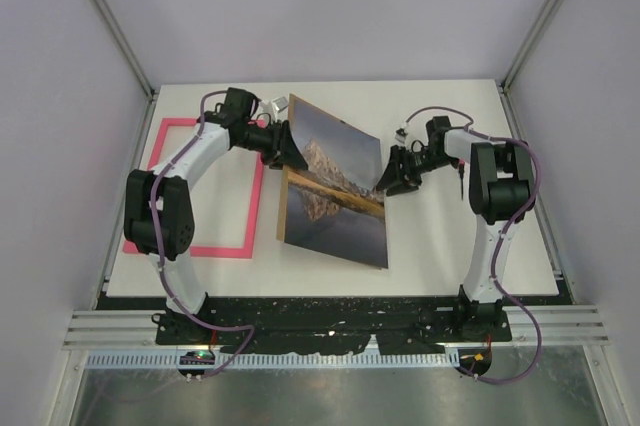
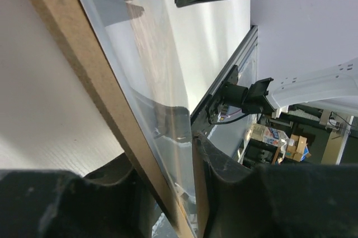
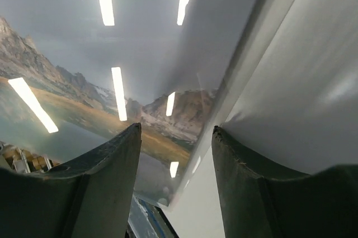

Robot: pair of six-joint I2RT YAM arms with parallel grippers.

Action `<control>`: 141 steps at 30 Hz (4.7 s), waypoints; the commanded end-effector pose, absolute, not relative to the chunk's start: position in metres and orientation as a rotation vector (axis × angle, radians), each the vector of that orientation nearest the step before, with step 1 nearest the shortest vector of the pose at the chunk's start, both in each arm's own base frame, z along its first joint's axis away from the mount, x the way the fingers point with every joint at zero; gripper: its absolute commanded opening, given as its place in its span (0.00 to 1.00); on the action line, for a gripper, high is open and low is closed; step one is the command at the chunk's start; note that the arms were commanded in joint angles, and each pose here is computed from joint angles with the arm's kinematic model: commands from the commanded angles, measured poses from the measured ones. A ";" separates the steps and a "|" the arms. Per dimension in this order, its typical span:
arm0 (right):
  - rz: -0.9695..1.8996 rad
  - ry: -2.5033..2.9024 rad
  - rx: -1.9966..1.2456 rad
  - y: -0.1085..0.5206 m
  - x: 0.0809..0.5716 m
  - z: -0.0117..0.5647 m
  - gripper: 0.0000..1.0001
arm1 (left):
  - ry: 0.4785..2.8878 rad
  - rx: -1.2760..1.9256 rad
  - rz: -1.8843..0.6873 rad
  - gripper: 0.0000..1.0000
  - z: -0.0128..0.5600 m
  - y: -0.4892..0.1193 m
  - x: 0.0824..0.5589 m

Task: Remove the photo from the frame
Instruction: Remove the photo frame item from the photo frame.

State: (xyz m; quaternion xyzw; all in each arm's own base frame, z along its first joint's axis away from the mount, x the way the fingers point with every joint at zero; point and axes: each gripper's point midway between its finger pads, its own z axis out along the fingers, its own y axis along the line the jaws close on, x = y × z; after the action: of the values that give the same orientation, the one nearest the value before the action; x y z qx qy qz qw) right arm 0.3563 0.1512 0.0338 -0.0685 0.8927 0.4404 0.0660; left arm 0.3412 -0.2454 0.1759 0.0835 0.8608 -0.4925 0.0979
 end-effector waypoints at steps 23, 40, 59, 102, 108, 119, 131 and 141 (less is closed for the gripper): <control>1.453 2.666 -0.311 0.176 0.344 0.038 0.59 | 2.476 0.342 -1.450 0.15 0.195 -0.249 0.332; 1.428 2.654 -0.250 0.158 0.353 0.039 0.59 | 2.417 0.371 -1.369 0.13 0.231 -0.239 0.333; 1.530 2.676 -0.279 0.180 0.337 0.031 0.59 | 2.427 0.347 -1.358 0.27 0.226 -0.238 0.334; 1.673 2.594 -0.460 0.220 0.320 0.044 0.59 | 2.398 0.371 -1.346 0.37 0.235 -0.236 0.327; 1.692 2.582 -0.443 0.218 0.321 0.045 0.59 | 2.391 0.373 -1.332 0.33 0.238 -0.233 0.327; 1.718 2.569 -0.428 0.217 0.321 0.046 0.59 | 2.381 0.372 -1.351 0.17 0.242 -0.232 0.325; 1.727 2.563 -0.415 0.215 0.322 0.046 0.59 | 2.357 0.299 -1.386 0.09 0.249 -0.224 0.328; 1.757 2.547 -0.396 0.212 0.323 0.052 0.59 | 2.292 0.226 -1.462 0.07 0.266 -0.214 0.333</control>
State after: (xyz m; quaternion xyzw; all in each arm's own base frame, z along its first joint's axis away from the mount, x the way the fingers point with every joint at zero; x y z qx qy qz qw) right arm 0.3210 0.2111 0.0442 -0.1195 0.8286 0.5470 0.0028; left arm 0.3377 -0.2082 0.2128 0.0468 0.8698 -0.4645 0.1597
